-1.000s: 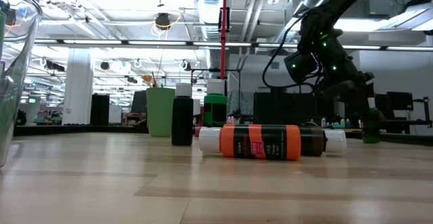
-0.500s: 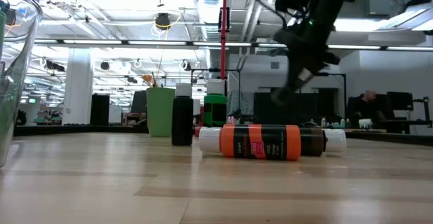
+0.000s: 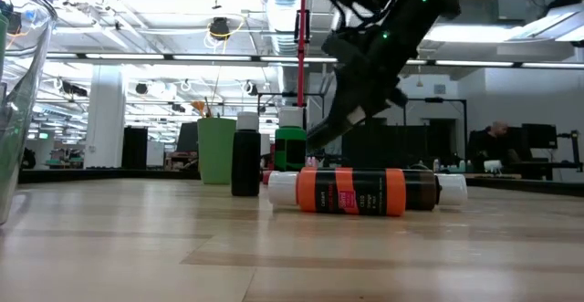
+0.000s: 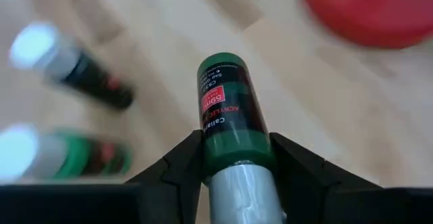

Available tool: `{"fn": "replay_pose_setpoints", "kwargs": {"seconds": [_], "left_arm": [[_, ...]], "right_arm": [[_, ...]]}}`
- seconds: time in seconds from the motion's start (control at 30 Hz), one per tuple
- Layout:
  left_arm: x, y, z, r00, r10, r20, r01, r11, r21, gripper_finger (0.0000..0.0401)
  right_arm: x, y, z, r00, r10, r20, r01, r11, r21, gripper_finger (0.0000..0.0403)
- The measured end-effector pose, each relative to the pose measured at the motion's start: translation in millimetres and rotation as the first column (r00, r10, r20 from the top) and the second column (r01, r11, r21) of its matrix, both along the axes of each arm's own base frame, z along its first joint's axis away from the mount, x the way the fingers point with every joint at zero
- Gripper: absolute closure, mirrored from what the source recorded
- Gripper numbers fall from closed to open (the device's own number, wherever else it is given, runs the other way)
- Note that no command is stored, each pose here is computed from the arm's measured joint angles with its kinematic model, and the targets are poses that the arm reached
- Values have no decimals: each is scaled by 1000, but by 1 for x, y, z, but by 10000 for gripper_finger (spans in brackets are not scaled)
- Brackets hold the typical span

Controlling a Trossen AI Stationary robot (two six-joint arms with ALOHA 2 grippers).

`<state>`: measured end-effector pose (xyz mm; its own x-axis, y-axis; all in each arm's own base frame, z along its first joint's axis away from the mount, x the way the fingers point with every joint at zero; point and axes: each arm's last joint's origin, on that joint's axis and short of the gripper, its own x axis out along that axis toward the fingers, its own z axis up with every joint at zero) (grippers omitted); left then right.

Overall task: Pick & Place Paint Supplies
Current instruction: Move the brown coloring bottle to the center of the table

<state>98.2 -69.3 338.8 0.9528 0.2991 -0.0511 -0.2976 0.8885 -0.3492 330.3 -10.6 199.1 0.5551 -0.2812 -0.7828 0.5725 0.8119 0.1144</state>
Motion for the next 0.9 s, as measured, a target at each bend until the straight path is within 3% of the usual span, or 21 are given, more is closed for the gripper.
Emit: {"fn": "replay_pose_setpoints", "kwargs": {"seconds": [0.17,0.37,0.63,0.9], "left_arm": [[0,0,0,1000,0,0,0,1000,0,179],[0,0,0,1000,0,0,0,1000,0,179],[0,0,0,1000,0,0,0,1000,-1,179],[0,0,0,1000,0,1,0,1000,-2,179]], "right_arm": [[5,-11,-5,980,200,6,-200,975,93,260],[6,-32,-17,934,356,30,-353,906,232,254],[8,-49,-43,909,417,3,-396,862,317,253],[8,-50,-49,898,440,-2,-414,846,337,245]]}}
